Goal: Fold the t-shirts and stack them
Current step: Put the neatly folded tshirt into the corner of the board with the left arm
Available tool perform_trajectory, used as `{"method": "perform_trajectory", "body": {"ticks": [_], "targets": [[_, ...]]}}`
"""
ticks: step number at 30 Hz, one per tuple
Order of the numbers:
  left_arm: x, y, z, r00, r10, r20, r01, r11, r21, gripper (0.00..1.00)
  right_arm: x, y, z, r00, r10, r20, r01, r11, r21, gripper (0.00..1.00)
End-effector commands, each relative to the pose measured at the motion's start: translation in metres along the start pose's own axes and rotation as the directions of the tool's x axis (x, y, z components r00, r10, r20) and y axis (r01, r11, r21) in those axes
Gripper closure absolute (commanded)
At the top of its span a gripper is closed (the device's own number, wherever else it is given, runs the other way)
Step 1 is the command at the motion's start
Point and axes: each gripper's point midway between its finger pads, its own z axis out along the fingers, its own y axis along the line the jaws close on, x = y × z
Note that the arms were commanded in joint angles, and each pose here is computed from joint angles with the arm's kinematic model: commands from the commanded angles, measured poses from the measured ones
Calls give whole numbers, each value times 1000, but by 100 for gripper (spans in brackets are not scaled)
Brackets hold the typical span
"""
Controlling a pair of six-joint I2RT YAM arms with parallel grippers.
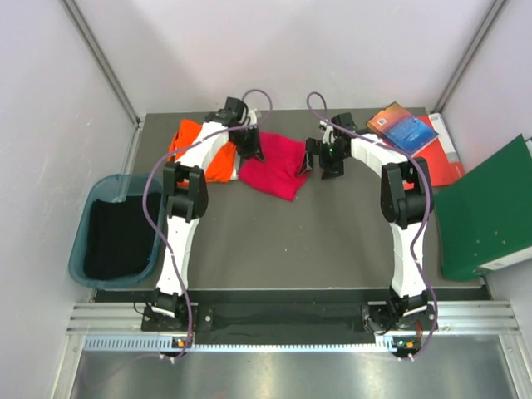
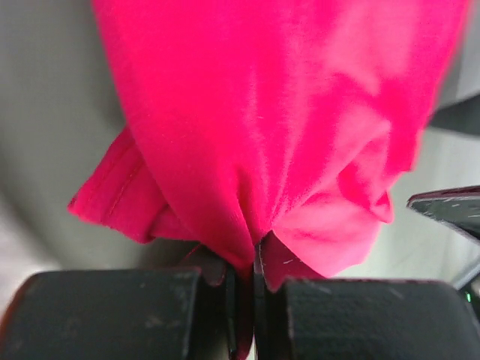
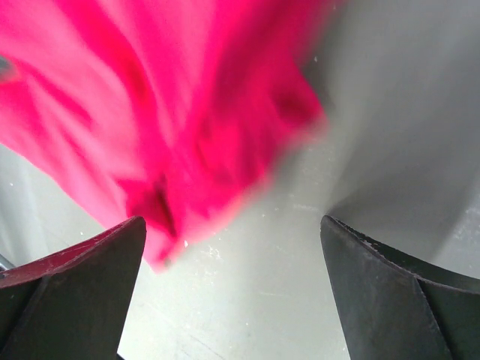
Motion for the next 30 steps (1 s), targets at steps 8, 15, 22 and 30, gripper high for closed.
{"method": "perform_trajectory", "body": {"ticks": [8, 15, 22, 30], "targets": [[-77, -43, -110, 951, 95, 295, -90, 995, -32, 100, -15, 6, -15, 997, -26, 76, 25, 1000, 11, 0], [-120, -23, -187, 888, -4, 459, -19, 999, 45, 100, -9, 6, -12, 998, -15, 63, 15, 1000, 2, 0], [-142, -18, -251, 828, -40, 559, -62, 985, 162, 100, -7, 9, -8, 999, -14, 52, 14, 1000, -7, 0], [-118, 52, -265, 848, -244, 470, 153, 963, 224, 100, -7, 11, -5, 999, -18, 39, 18, 1000, -11, 0]]}}
